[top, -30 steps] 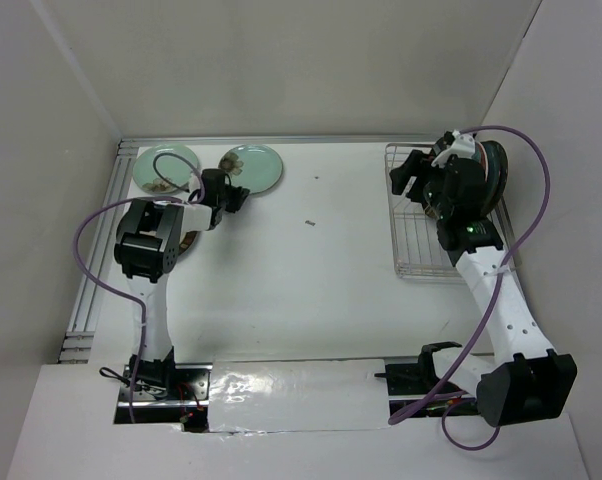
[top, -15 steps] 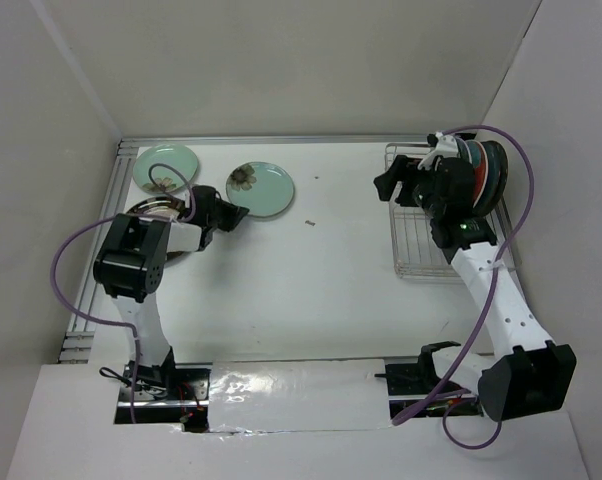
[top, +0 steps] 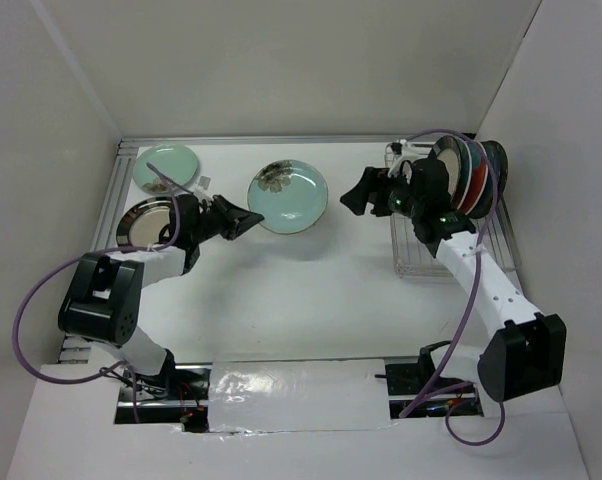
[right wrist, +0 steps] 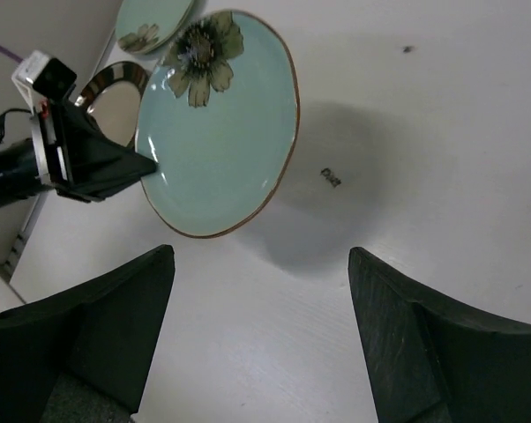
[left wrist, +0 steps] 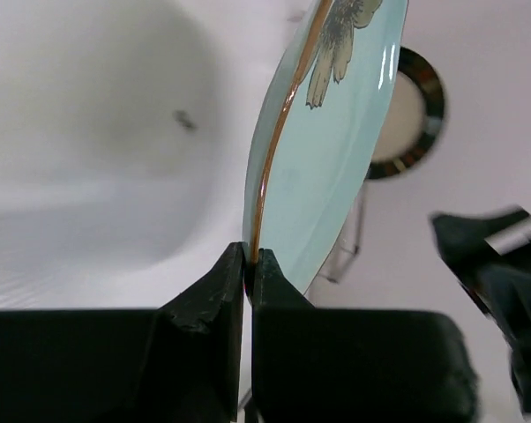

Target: Load the plates into the dish rack

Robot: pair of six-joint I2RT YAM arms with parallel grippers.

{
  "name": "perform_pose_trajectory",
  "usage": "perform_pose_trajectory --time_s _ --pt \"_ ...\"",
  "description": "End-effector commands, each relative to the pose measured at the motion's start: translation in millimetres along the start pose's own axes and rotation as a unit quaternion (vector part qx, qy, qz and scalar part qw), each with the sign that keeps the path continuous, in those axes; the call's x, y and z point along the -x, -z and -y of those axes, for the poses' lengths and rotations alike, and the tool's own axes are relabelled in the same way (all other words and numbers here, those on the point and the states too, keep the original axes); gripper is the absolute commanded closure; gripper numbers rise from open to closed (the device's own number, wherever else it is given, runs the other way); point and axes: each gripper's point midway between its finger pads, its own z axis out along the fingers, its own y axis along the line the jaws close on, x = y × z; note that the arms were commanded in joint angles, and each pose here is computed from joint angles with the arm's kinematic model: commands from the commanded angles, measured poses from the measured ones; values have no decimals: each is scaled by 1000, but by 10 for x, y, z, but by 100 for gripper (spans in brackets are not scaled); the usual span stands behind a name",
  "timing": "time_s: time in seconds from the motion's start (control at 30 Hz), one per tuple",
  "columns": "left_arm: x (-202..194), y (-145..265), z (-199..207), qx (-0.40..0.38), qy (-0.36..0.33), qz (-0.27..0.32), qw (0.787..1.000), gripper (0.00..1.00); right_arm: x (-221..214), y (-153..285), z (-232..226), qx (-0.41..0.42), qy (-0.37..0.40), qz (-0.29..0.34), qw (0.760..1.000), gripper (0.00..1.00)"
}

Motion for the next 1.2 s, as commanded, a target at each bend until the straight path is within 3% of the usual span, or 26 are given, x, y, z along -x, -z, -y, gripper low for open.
perform_pose_trajectory --time_s 0.0,0.27,0.4,0.43,0.5,0.53,0.6,0.7,0.73,0.8,0.83,0.87,0.93,1.0,1.17 --pt "-182 338 1037 -194 -114 -46 973 100 -52 -129 -218 54 -1 -8 999 14" --pt "-517 539 1218 -265 -148 -104 947 100 -150 -240 -445 102 -11 -16 995 14" --pt "-666 529 1249 -278 -154 -139 938 100 -211 -291 -513 113 -10 -28 993 21" --pt "-686 527 1299 -283 -158 -141 935 100 -228 -293 -547 116 -9 -31 993 27" --pt "-686 515 1306 -285 -160 -146 934 100 -235 -288 -561 121 -8 -32 992 61" --pt "-685 512 1302 -285 -165 -144 933 100 -231 -275 -578 124 -5 -36 992 84" --pt "-679 462 1243 -272 -158 -149 938 100 -214 -277 -550 114 -1 -35 993 98" --pt "-652 374 1172 -247 -169 -153 942 76 -119 -211 -535 99 24 -26 994 100" --pt "-657 342 1101 -215 -153 -166 950 53 -51 -201 -450 76 34 -22 996 100" --pt "-627 305 1017 -185 -177 -160 953 31 140 -122 -356 36 52 4 998 100" --pt "-532 250 1038 -165 -186 -141 958 11 224 -92 -316 17 68 9 997 100" --pt "-555 229 787 -104 -183 -153 966 1 344 -28 -254 -5 78 25 997 100" --pt "-361 170 697 -38 -206 -117 971 0 533 75 -23 -79 95 50 991 100" --pt "-337 248 400 47 -214 -120 968 0 821 219 105 -133 129 86 979 100" --pt "-154 489 68 145 -238 -82 957 0 1362 684 691 -330 186 163 911 100"
